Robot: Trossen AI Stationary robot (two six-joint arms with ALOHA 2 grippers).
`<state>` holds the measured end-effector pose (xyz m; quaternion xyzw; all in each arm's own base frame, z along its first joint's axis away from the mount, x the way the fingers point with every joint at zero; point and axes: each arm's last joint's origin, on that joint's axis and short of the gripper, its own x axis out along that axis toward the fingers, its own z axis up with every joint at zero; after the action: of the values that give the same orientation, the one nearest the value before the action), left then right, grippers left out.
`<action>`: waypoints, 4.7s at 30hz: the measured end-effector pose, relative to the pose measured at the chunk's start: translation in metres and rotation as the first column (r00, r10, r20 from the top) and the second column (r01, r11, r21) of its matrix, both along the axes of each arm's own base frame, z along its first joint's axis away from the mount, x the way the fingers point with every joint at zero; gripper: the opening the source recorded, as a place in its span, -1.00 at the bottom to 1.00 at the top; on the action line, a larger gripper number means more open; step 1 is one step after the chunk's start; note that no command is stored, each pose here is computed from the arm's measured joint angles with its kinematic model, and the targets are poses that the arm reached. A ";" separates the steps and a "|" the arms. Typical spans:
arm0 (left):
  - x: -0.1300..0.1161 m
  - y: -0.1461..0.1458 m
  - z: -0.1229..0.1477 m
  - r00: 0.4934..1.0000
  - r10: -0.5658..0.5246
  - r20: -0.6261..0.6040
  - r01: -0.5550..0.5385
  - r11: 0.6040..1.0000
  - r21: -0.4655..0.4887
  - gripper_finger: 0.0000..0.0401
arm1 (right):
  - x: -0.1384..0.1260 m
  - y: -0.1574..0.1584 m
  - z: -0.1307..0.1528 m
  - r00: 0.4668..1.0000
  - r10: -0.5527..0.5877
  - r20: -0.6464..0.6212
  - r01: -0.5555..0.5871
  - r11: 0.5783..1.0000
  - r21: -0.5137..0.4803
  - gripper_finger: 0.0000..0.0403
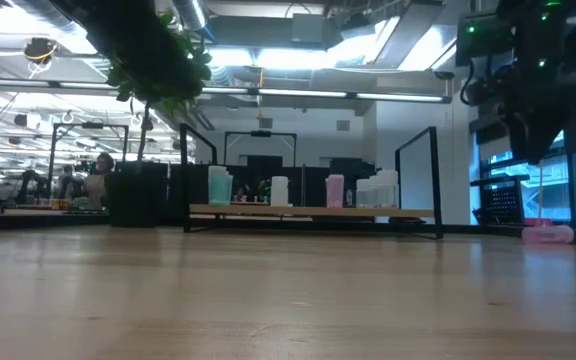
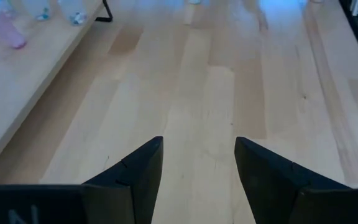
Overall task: Pick and place medicine bottles onto shelf by color
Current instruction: Put the pink medicine bottle on the shelf aligned with the other pink medicine bottle
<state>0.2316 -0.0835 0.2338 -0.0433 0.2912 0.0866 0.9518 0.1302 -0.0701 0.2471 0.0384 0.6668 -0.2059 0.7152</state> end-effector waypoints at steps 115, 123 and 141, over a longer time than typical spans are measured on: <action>0.129 0.107 0.004 0.992 -0.113 0.055 0.095 0.962 0.256 -0.03 | 0.020 0.088 0.026 0.187 -0.917 0.352 0.836 0.337 0.434 0.57; 0.129 0.111 0.003 0.993 -0.100 0.055 0.083 0.963 0.256 -0.03 | 0.023 0.085 0.029 0.032 -0.885 0.465 0.827 0.285 0.485 0.57; 0.130 0.111 0.006 0.992 -0.098 0.085 0.073 0.962 0.261 -0.03 | 0.036 0.085 0.021 -0.122 -0.842 0.525 0.839 0.195 0.508 0.57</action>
<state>0.3619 0.0273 0.2397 0.0893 0.2326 0.0801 0.9651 0.1664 0.0145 0.2685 0.5320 0.1330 -0.5734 0.6087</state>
